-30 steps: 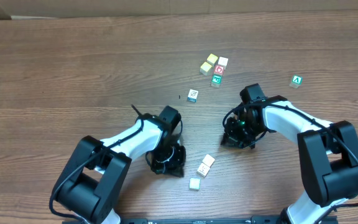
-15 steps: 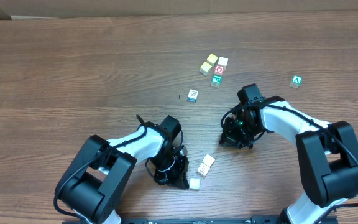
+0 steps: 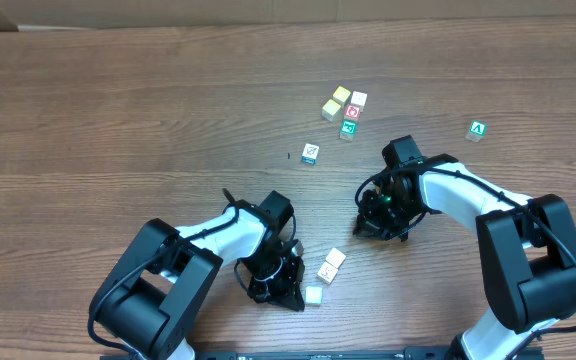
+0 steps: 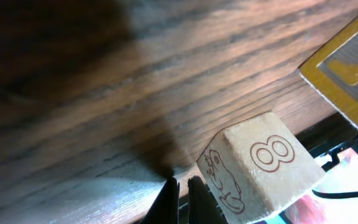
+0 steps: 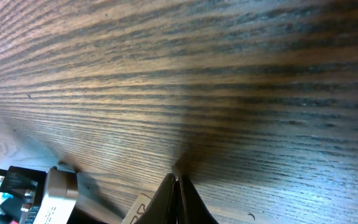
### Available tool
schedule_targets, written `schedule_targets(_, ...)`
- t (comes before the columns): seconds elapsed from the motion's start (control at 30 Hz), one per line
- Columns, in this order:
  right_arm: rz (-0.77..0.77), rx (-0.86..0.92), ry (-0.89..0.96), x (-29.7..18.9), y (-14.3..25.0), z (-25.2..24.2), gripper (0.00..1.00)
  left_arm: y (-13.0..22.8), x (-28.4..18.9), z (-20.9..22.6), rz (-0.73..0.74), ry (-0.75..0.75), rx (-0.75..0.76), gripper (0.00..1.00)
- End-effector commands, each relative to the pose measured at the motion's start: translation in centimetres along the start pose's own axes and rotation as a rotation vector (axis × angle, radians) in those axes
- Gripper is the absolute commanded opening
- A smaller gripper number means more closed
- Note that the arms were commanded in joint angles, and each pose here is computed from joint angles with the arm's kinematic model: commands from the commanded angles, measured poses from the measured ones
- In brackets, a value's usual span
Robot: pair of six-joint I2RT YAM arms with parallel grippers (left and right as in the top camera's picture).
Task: Flip 3 blocks
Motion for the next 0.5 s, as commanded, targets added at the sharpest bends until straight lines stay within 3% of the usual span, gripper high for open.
schedule_targets(0.0,0.012,0.017,0.092,0.8,0.4,-1.8,0.04,0.2,2.2,4.8,0.004,-0.191,-0.041,0.04)
schedule_targets(0.27,0.009,0.016,0.090,0.8,0.3,-1.8,0.04,0.7,2.4,4.1,0.037,-0.148,-0.032,0.04)
schedule_targets(0.47,0.013,0.018,0.091,0.8,0.4,-1.8,0.04,-1.2,2.5,2.8,-0.038,-0.095,-0.003,0.04)
Point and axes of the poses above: each gripper's point midway between its finger pads, its own x axis out along the fingers, its own z axis along the line the jaws close on, y = z × x, the point moved 1 cm from there along -x, back along the fingers, and after that the axes turned 13 degrees about -x, right-handed, at the moved point
